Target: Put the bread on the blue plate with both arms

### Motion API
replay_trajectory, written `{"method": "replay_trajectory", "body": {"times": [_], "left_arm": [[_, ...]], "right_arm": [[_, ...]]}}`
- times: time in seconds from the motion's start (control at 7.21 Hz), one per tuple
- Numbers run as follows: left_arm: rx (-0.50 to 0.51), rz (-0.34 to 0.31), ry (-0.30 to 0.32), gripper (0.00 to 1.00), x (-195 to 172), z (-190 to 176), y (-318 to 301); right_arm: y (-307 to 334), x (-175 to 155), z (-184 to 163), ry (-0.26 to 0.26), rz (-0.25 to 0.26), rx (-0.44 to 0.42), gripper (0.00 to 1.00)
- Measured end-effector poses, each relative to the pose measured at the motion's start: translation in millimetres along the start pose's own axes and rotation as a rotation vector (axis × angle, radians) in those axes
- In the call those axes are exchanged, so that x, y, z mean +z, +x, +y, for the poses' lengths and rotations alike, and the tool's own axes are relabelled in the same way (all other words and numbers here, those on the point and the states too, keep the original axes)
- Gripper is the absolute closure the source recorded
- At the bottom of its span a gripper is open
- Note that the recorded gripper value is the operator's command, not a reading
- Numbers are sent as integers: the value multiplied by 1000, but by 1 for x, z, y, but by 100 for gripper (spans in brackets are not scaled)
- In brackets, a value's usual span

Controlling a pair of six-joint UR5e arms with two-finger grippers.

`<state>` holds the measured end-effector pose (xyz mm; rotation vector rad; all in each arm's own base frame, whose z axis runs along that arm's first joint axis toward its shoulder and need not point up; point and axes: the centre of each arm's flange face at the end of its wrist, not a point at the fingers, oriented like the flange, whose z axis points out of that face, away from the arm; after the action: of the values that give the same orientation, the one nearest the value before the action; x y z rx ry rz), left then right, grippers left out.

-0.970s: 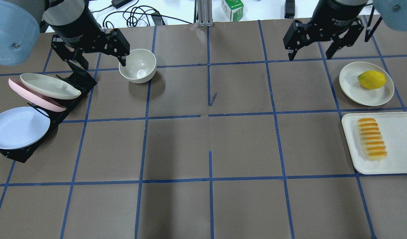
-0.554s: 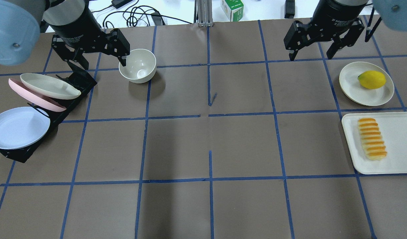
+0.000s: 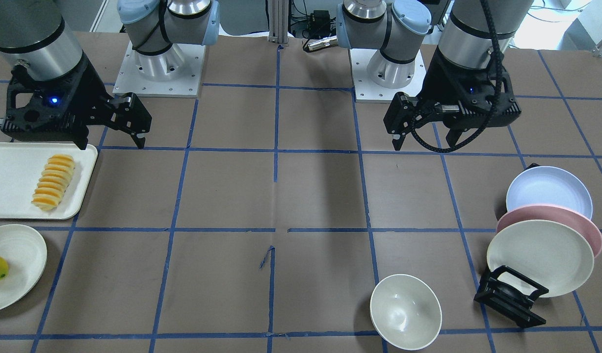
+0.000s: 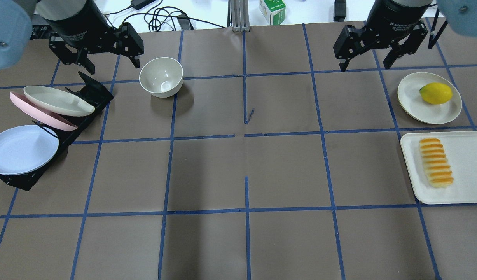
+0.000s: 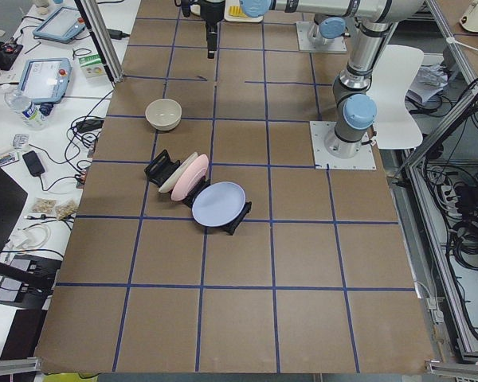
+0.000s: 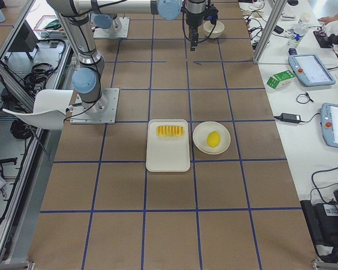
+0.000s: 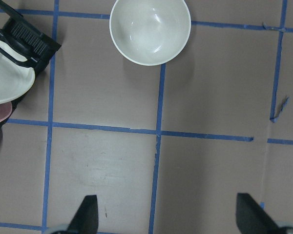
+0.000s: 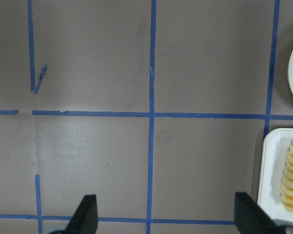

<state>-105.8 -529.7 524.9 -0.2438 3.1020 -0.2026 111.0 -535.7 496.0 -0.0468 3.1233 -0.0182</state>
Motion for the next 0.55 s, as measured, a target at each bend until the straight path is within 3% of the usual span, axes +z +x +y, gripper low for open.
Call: {"method": "replay_trajectory", "body": {"times": [0.55], "left_arm": [[-307,-43,18,0,-18,-21,-160]], "right_arm": [[22,8,1,-29,31,-17,0]]}}
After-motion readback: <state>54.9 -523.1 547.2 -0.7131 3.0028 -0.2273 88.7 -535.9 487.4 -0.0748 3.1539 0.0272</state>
